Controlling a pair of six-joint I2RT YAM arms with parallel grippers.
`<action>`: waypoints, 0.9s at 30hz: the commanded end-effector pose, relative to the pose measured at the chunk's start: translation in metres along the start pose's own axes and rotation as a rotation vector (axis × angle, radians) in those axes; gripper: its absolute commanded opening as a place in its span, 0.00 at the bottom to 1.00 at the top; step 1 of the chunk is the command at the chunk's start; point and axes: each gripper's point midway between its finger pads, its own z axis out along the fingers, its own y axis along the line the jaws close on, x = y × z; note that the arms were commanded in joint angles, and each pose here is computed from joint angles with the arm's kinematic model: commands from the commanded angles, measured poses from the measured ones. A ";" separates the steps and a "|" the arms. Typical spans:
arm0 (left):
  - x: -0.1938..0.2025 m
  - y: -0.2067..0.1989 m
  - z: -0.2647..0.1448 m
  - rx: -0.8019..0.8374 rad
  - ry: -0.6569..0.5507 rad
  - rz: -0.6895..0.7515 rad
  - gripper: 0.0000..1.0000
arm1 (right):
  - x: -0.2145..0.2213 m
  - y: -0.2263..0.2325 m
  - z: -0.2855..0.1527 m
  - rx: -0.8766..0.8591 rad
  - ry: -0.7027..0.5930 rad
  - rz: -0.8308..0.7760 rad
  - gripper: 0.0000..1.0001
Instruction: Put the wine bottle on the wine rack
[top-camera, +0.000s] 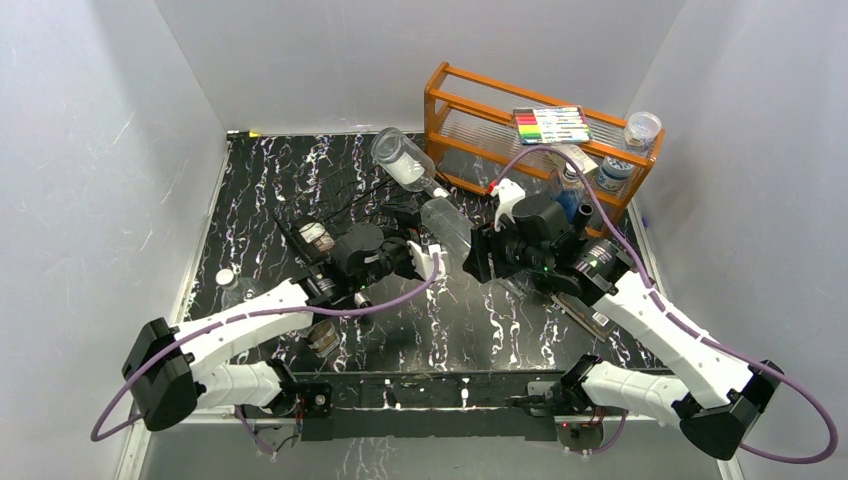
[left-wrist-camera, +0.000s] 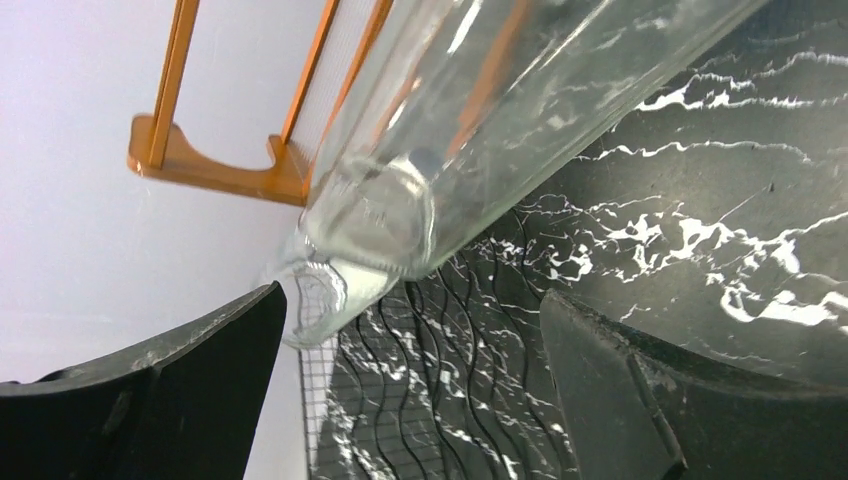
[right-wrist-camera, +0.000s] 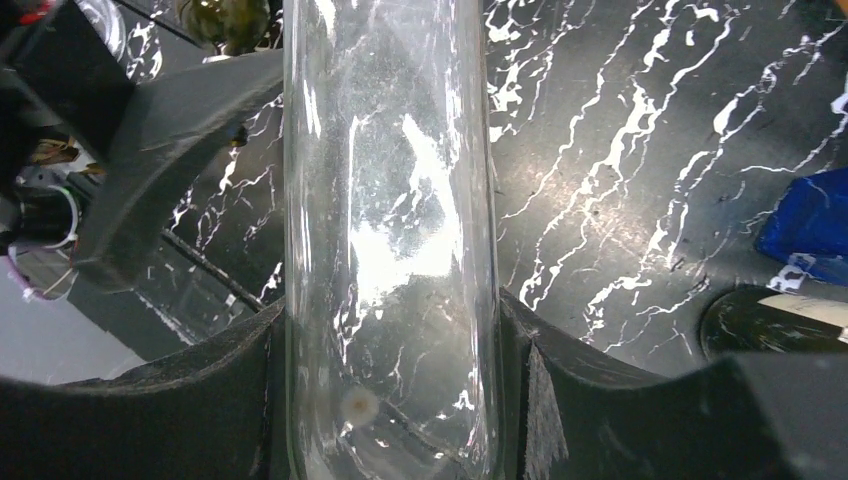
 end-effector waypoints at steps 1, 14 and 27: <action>-0.002 0.047 -0.026 -0.178 0.033 -0.297 0.98 | -0.039 0.000 -0.009 0.015 -0.171 -0.006 0.00; -0.032 0.128 -0.071 -0.333 0.155 -1.037 0.98 | -0.006 0.014 0.028 -0.065 -0.062 0.068 0.00; -0.066 0.133 -0.071 -0.252 0.028 -1.259 0.98 | 0.026 0.039 0.083 -0.036 -0.025 0.120 0.00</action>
